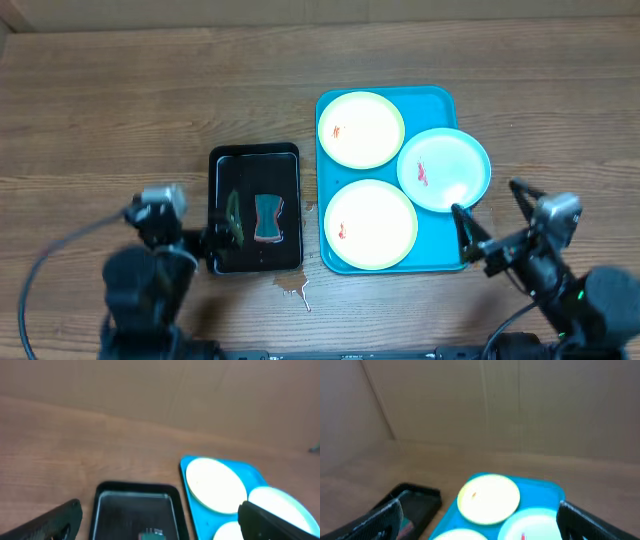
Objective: Clean dirty plates on tray and stack at the side
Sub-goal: 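Reach left gripper to sponge on black tray, right gripper to lower yellow plate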
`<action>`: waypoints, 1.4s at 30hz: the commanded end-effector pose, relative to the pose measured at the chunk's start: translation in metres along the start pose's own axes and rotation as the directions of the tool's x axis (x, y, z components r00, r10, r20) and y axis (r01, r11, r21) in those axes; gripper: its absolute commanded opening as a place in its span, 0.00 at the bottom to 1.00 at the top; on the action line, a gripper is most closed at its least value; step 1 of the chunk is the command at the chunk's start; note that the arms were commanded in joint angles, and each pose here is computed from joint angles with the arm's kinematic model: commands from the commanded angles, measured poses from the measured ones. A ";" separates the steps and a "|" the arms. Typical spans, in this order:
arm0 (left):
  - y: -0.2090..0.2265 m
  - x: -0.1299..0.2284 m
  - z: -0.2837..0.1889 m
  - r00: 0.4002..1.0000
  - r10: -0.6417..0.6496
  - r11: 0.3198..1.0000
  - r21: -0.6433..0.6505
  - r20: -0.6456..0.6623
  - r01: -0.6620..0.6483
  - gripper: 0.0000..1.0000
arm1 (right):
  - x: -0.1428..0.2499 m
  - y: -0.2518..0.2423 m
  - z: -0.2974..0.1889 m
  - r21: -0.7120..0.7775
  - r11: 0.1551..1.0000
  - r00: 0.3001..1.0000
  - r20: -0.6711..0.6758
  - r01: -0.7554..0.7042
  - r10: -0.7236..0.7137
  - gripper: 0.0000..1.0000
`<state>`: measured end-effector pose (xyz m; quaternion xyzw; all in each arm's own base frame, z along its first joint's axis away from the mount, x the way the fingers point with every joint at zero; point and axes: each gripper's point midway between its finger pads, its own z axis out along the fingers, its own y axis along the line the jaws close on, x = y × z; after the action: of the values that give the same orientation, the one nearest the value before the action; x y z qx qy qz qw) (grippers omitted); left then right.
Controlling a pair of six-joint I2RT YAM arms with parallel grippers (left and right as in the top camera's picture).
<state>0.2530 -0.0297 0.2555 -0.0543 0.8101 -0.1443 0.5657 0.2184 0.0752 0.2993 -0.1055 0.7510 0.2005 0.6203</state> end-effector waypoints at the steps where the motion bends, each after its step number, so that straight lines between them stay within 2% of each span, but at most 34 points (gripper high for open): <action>1: -0.018 -0.022 0.010 0.992 0.009 0.999 0.046 -0.123 -0.004 1.00 | -0.022 -0.003 0.010 0.019 0.998 0.990 -0.124 -0.062 0.063 1.00; 7: -0.022 -0.033 0.023 0.912 -0.060 0.998 -0.021 -0.405 0.056 1.00 | -0.012 -0.016 0.038 0.066 0.983 0.915 -0.360 -0.170 0.182 1.00; 13: -0.018 -0.019 0.039 0.829 -0.130 0.991 -0.078 -0.544 0.105 1.00 | 0.015 -0.010 0.061 0.007 0.960 0.835 -0.492 -0.278 0.246 1.00; 16: -0.021 0.003 0.043 0.753 -0.180 0.983 -0.087 -0.633 0.161 1.00 | 0.030 -0.008 0.066 0.009 0.944 0.786 -0.552 -0.329 0.279 1.00; 20: -0.011 0.037 0.049 0.628 -0.231 0.973 -0.160 -0.743 0.169 1.00 | 0.056 -0.010 0.065 0.089 0.910 0.682 -0.633 -0.405 0.365 1.00; 22: -0.009 0.055 0.049 0.560 -0.240 0.970 -0.181 -0.793 0.159 0.88 | 0.067 -0.010 0.062 0.118 0.898 0.635 -0.668 -0.423 0.387 1.00; 24: -0.006 0.078 0.051 0.490 -0.234 0.972 -0.200 -0.840 0.121 0.81 | 0.076 -0.010 0.059 0.148 0.887 0.592 -0.695 -0.437 0.407 1.00; 26: -0.001 0.112 0.060 0.425 -0.214 0.974 -0.225 -0.880 0.025 0.77 | 0.093 -0.022 0.055 0.283 0.862 0.522 -0.701 -0.420 0.485 1.00; 30: -0.002 0.151 0.079 0.372 -0.145 0.976 -0.194 -0.917 -0.098 0.77 | 0.121 -0.042 0.050 0.455 0.833 0.480 -0.681 -0.313 0.553 1.00; 32: 0.002 0.167 0.089 0.354 -0.119 0.965 -0.192 -0.928 -0.178 0.76 | 0.135 -0.036 0.052 0.450 0.840 0.462 -0.702 -0.303 0.542 1.00; 34: 0.011 0.178 0.098 0.353 -0.151 0.940 -0.245 -0.923 -0.239 0.76 | 0.148 -0.030 0.054 0.446 0.843 0.443 -0.717 -0.302 0.538 1.00; 37: 0.019 0.195 0.107 0.337 -0.204 0.919 -0.299 -0.919 -0.259 0.71 | 0.166 -0.028 0.053 0.475 0.822 0.411 -0.712 -0.315 0.569 1.00; 42: 0.023 0.219 0.123 0.305 -0.223 0.921 -0.303 -0.926 -0.247 0.51 | 0.183 -0.030 0.052 0.511 0.795 0.385 -0.696 -0.328 0.606 1.00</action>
<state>0.2911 -0.0893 0.0269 -0.0464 0.9983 0.0027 -0.0337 0.2390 0.0903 0.1142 0.0985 0.9710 0.1878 0.1102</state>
